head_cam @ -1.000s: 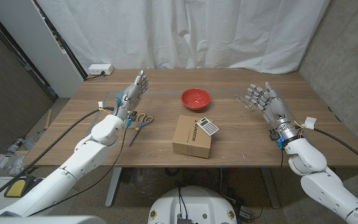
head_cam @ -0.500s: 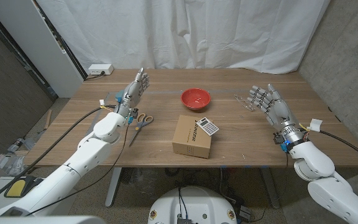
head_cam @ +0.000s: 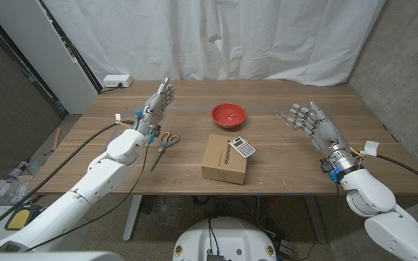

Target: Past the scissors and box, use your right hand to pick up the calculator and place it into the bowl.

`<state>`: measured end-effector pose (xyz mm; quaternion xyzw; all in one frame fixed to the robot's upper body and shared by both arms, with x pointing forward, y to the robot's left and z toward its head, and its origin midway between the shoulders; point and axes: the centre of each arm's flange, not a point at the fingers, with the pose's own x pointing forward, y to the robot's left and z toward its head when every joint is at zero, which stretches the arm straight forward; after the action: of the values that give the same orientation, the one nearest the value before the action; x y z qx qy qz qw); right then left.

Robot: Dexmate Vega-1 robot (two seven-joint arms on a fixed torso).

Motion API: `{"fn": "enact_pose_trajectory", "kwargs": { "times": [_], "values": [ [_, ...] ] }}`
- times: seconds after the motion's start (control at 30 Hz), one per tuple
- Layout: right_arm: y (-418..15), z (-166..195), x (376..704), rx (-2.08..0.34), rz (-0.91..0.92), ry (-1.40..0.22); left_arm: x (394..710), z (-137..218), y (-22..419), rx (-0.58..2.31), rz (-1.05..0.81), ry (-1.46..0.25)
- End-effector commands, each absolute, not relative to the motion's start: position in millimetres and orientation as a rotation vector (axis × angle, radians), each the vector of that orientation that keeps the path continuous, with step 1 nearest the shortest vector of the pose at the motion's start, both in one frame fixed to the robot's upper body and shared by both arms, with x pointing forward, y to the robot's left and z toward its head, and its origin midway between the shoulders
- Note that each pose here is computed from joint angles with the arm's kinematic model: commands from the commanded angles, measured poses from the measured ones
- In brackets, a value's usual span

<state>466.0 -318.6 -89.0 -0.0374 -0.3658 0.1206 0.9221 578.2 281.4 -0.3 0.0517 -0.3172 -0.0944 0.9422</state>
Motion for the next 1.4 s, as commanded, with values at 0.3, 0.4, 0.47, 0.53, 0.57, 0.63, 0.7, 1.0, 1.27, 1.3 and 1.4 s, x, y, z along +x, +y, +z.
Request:
{"fn": "enact_pose_trajectory", "kwargs": {
  "times": [0.3,0.4,0.47,0.53,0.57,0.63,0.7,1.0,1.27,1.3,1.4],
  "values": [
    [-294,-103,451,-0.225,0.177,-0.831,573,6,297,0.15,-0.193,-0.66],
    [-293,-100,450,-0.26,0.182,-0.836,570,5,297,0.143,-0.187,-0.661],
    [-293,-98,449,-0.291,0.183,-0.853,568,5,299,0.154,-0.185,-0.664],
    [-293,-98,449,-0.302,0.179,-0.865,566,5,301,0.156,-0.179,-0.668],
    [-293,-98,449,-0.308,0.176,-0.87,565,4,302,0.151,-0.174,-0.669],
    [-292,-97,450,-0.309,0.177,-0.876,561,2,302,0.142,-0.167,-0.669],
    [-292,-97,449,-0.32,0.171,-0.888,559,-1,303,0.152,-0.169,-0.659],
    [-290,-102,443,-0.341,0.129,-0.932,549,-7,310,0.147,-0.161,-0.666],
    [-284,-108,436,-0.401,0.071,-0.986,544,-11,312,0.149,-0.156,-0.662],
    [-284,-108,435,-0.412,0.062,-0.991,544,-12,312,0.152,-0.157,-0.661],
    [-284,-109,435,-0.442,0.049,-1.001,545,-14,313,0.145,-0.156,-0.661]
  ]
}}
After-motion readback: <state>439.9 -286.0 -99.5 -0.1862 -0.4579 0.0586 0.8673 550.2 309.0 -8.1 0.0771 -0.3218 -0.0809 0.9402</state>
